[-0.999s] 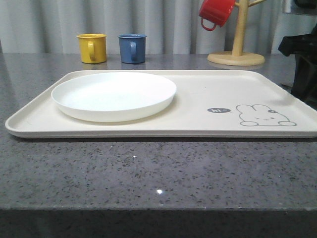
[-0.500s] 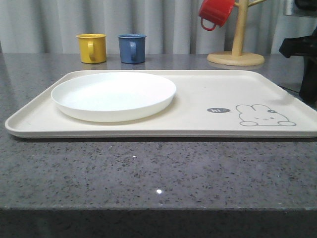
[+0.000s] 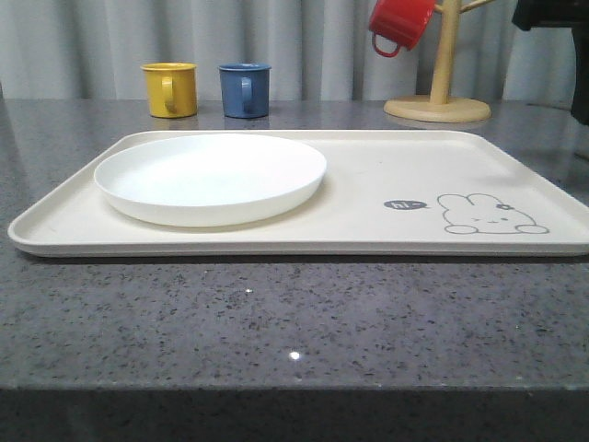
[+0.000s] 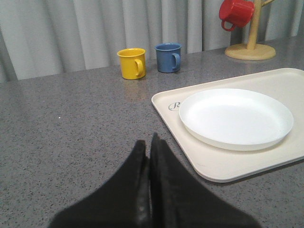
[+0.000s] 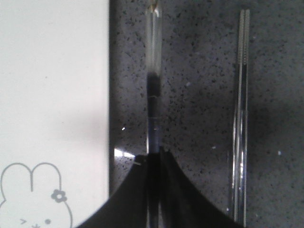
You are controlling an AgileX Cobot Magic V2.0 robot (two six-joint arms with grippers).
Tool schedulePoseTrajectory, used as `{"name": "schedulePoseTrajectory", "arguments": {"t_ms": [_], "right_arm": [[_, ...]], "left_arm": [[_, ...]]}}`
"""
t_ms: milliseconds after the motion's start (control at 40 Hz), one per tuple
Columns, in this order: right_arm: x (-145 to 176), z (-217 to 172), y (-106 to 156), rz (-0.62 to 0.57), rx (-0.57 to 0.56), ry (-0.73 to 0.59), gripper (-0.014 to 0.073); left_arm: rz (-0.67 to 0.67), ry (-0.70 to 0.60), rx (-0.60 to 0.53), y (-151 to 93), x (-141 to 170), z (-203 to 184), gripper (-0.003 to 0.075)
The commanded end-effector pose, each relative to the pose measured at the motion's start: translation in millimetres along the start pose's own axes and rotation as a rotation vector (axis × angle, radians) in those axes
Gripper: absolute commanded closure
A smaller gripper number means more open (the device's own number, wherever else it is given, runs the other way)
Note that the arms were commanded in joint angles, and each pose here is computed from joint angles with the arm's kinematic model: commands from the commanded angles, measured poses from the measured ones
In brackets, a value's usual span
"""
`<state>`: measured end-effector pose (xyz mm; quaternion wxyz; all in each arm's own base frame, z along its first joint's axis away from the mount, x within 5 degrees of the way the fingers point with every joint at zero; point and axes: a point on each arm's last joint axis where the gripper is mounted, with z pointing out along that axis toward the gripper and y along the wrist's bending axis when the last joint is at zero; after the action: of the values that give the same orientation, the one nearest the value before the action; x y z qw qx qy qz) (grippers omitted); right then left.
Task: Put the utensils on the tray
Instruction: 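Grasp the silver fork with the right gripper and lift it, then lower the fork onto the tray beside the plate and release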
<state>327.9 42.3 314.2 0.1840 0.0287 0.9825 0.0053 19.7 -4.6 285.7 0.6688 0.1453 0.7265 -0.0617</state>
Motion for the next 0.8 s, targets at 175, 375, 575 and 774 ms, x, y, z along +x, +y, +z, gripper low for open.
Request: {"name": "schedulePoseTrajectory", "arguments": {"t_ms": [175,375,575,774], "right_arm": [[3.1,-47.2,64.0,-0.010,-0.038,-0.113,0.0642],[4.0,-42.6,115.7,-0.054,-0.109,-0.106,0.0642],[-0.7,-29.1,135.8,0.024,-0.142,-0.089,0.0642],[-4.1,-13.9,148.0,0.051,-0.210,-0.075,0.0642]], "left_arm": [[-0.017,-0.114,-0.007,1.2,-14.7,-5.5,0.0738],[-0.017,-0.114,-0.007,1.2,-14.7,-5.5,0.0738],[-0.017,-0.114,-0.007,1.2,-14.7,-5.5,0.0738],[-0.017,-0.114,-0.007,1.2,-14.7,-5.5,0.0738]]}}
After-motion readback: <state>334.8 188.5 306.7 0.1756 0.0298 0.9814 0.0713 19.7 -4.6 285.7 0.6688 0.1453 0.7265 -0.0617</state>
